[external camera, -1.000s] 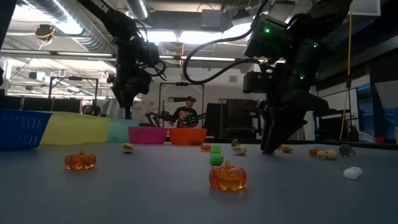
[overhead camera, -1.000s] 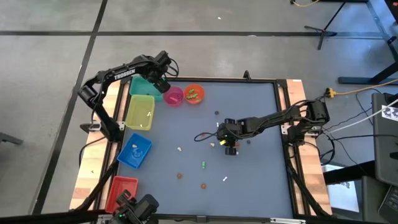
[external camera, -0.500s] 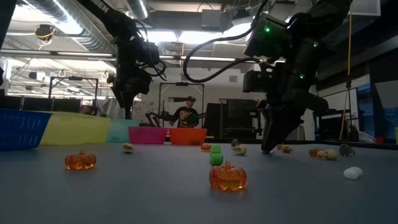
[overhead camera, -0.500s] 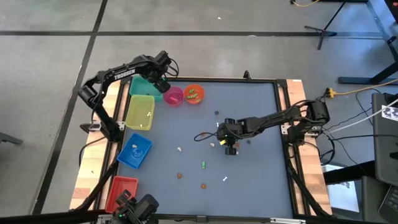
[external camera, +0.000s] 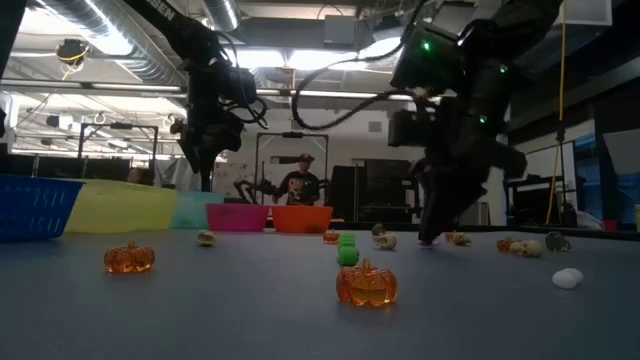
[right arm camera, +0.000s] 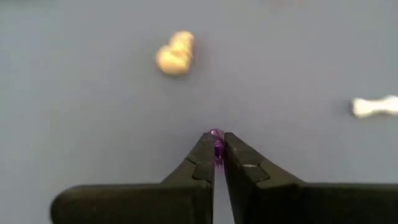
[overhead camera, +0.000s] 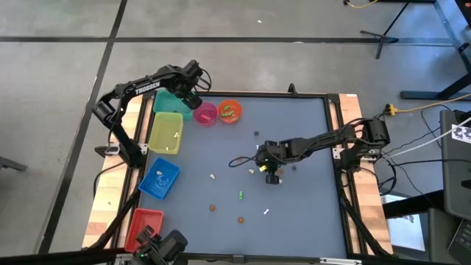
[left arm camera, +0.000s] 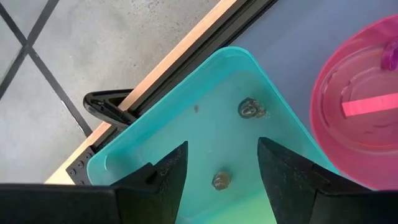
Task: Sort Halloween decoration
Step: Put the purple witch hat toy into the pink bin
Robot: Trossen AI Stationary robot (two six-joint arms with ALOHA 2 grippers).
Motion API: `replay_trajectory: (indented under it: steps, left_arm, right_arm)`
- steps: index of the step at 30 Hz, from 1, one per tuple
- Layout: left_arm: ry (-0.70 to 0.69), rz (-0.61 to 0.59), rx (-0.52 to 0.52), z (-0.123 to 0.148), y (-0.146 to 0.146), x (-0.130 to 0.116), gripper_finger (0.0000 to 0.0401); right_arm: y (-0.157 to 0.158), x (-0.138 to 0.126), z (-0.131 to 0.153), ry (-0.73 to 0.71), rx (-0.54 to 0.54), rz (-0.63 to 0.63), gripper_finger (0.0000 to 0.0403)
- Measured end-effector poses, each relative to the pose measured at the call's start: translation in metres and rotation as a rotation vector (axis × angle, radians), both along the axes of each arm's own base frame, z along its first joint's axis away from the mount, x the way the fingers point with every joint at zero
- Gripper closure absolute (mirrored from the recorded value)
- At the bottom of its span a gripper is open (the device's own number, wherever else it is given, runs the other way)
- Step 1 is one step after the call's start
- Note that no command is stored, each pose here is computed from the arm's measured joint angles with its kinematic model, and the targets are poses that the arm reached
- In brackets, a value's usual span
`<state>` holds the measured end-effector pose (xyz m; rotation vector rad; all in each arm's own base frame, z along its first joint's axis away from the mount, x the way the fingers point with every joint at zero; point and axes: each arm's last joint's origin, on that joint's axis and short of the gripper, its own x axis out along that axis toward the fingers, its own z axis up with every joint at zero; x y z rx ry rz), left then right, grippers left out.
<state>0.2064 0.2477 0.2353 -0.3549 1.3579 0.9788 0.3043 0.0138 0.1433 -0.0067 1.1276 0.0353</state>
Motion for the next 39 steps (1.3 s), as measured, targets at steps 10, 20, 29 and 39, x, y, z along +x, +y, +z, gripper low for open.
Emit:
replay_trajectory:
  steps: [10,20,29,39]
  left_arm:
    - [-0.013,-0.048,0.015,0.009,-0.014,0.008,0.0223]
    - [-0.108,-0.128,0.025,0.046,-0.063,0.013,0.0223]
    - [-0.378,-0.107,-0.082,0.087,-0.130,0.007,0.0223]
    - [-0.505,-0.170,0.109,0.114,-0.213,0.008,0.0223]
  right_arm:
    - [0.002,0.028,0.037,-0.143,-0.010,0.051,0.0384]
    - [0.002,0.054,0.080,-0.327,-0.097,0.119,0.0384]
    - [-0.013,0.068,0.100,-0.499,-0.159,0.124,0.0384]
    - [-0.046,0.067,0.101,-0.506,-0.179,0.043,0.0384]
